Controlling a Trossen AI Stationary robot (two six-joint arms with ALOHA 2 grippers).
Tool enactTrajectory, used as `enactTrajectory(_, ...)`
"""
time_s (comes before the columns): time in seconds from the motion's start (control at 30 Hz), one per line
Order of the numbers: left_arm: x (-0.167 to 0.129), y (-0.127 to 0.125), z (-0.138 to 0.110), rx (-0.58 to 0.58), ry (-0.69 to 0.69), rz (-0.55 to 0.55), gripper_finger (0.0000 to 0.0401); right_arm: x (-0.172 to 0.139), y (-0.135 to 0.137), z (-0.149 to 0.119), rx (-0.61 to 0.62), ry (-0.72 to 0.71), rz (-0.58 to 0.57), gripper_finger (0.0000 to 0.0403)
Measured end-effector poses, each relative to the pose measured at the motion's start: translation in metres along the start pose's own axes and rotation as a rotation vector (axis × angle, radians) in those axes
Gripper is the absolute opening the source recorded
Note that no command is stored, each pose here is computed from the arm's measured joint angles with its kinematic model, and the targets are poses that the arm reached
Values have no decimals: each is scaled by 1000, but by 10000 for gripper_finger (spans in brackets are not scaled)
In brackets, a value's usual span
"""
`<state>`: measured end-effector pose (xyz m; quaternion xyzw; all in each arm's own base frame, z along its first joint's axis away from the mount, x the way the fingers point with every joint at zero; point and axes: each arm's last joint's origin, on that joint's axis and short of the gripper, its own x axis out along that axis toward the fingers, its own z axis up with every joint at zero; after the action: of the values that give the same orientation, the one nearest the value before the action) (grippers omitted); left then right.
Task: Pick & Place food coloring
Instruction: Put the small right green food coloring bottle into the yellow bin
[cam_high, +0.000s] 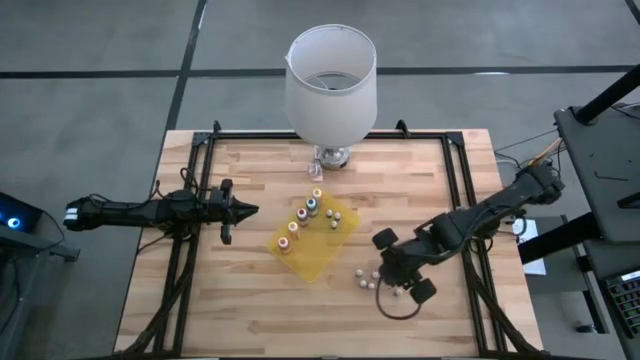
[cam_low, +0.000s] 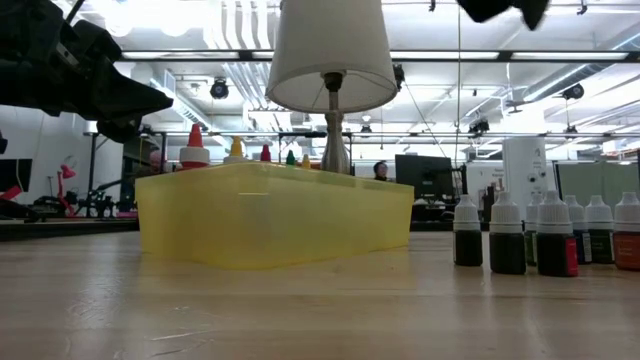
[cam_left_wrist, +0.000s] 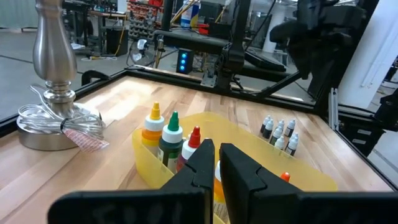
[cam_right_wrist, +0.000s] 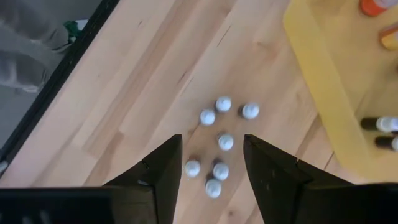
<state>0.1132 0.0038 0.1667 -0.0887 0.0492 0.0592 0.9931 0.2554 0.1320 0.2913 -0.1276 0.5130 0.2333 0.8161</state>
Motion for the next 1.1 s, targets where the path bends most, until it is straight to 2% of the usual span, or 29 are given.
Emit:
enactTrajectory(0.2, 0, 0, 0, 0, 0, 0, 0, -8, 10, -28, 23, 1, 10, 172)
enactTrajectory(0.43, 0, 0, 0, 0, 0, 0, 0, -6, 19, -47, 44, 18, 23, 188)
enactTrajectory(0.77, 0, 0, 0, 0, 0, 0, 0, 2, 35, -50, 42, 40, 51, 214)
enactTrajectory(1.1, 0, 0, 0, 0, 0, 0, 0, 27, 52, -46, -8, 88, 74, 217)
